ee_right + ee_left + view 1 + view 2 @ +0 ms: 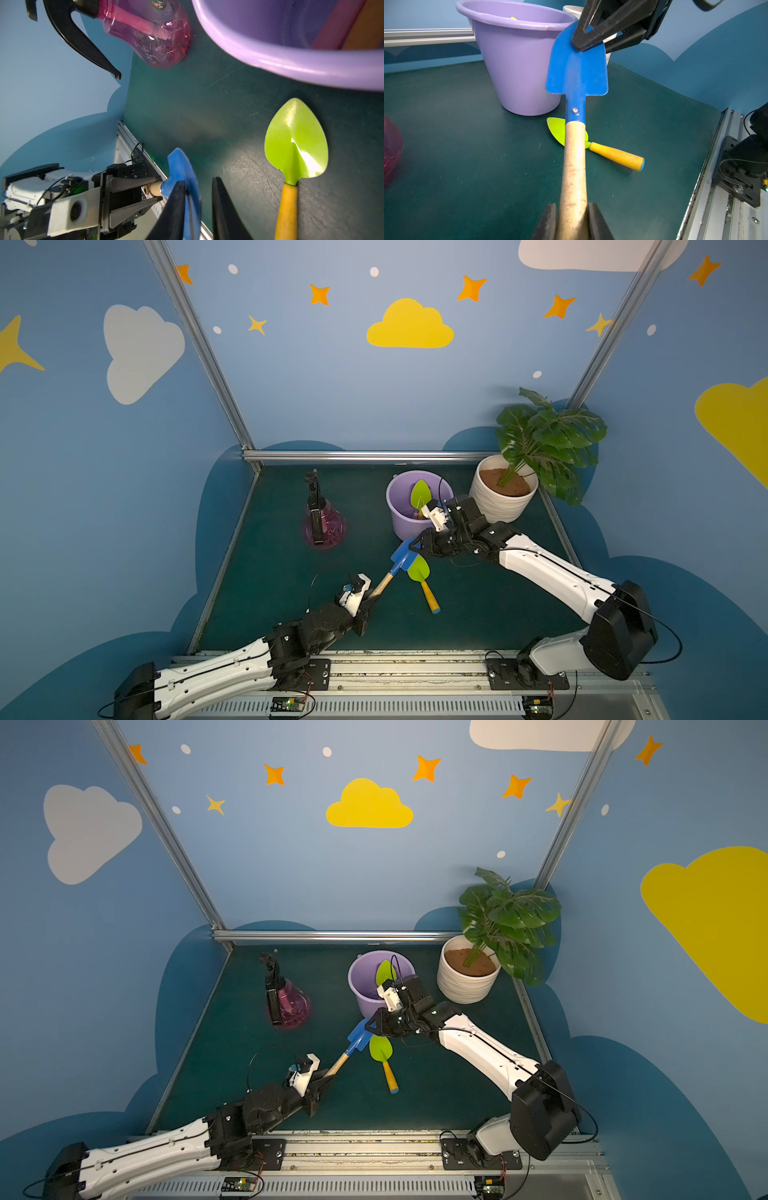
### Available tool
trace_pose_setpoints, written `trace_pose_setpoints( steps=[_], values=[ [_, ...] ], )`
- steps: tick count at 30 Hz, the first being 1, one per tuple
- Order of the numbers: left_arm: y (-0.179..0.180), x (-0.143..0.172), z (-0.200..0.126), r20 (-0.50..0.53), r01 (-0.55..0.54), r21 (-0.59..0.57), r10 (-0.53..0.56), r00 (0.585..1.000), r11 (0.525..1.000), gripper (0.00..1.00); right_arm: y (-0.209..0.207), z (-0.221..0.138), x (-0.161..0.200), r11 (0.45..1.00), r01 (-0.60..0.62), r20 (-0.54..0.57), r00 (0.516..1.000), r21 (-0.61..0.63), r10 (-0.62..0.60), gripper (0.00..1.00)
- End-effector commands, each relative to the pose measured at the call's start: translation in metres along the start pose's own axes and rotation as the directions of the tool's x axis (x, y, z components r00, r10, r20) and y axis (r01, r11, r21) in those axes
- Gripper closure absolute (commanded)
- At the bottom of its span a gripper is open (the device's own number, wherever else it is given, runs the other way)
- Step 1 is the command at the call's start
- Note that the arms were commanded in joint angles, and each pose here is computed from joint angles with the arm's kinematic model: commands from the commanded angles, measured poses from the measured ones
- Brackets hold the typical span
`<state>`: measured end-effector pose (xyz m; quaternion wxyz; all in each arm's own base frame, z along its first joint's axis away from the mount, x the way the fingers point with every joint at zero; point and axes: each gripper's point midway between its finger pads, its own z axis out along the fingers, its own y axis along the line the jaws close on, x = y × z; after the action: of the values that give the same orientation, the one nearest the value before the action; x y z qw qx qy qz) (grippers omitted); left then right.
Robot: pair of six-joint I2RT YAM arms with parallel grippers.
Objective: Organize the gardening tools
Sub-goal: Pick up the gardening tool from the center of the board, then place the gardening tool in the container.
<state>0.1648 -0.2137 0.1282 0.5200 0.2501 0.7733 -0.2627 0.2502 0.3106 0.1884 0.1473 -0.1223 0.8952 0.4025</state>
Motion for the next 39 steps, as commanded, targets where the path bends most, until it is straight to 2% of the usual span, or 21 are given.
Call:
trace_pose_setpoints(
  steps=[1, 6, 8, 10, 17, 20, 29, 39],
  values=[
    [-0.002, -0.009, 0.000, 0.039, 0.002, 0.011, -0.003, 0.999, 1.000, 0.97, 0.012, -0.001, -0.008, 0.999, 0.030, 0.015, 0.999, -0.027, -0.030, 0.81],
    [-0.002, -0.009, 0.000, 0.036, 0.003, 0.009, -0.003, 0.999, 1.000, 0.96, 0.014, -0.002, -0.008, 0.999, 0.036, 0.016, 0.999, -0.029, -0.036, 0.91],
    [-0.002, -0.009, 0.001, 0.034, 0.005, 0.008, -0.005, 0.999, 1.000, 0.93, 0.014, -0.002, -0.008, 0.999, 0.039, 0.016, 0.999, -0.030, -0.039, 0.96],
    [-0.002, -0.008, 0.001, 0.033, 0.007, 0.008, -0.007, 0.999, 1.000, 0.83, 0.016, -0.003, -0.009, 0.998, 0.047, 0.016, 0.999, -0.032, -0.046, 1.00],
    [-0.002, -0.010, 0.001, 0.038, 0.020, 0.009, -0.021, 0.999, 1.000, 0.51, 0.022, -0.013, -0.018, 0.993, 0.119, 0.028, 0.993, -0.008, -0.119, 1.00],
    [-0.001, -0.010, 0.000, 0.041, 0.027, 0.003, -0.027, 0.999, 1.000, 0.42, 0.024, -0.025, -0.030, 0.984, 0.177, 0.043, 0.983, 0.026, -0.178, 1.00],
    [0.000, -0.007, 0.001, 0.032, 0.035, 0.001, -0.035, 0.999, 0.999, 0.39, 0.032, -0.069, -0.078, 0.939, 0.332, 0.151, 0.927, 0.088, -0.342, 1.00],
    [0.001, -0.002, 0.001, 0.025, 0.039, -0.003, -0.039, 0.999, 0.999, 0.39, 0.049, -0.129, -0.132, 0.892, 0.418, 0.314, 0.835, 0.172, -0.452, 1.00]
  ],
)
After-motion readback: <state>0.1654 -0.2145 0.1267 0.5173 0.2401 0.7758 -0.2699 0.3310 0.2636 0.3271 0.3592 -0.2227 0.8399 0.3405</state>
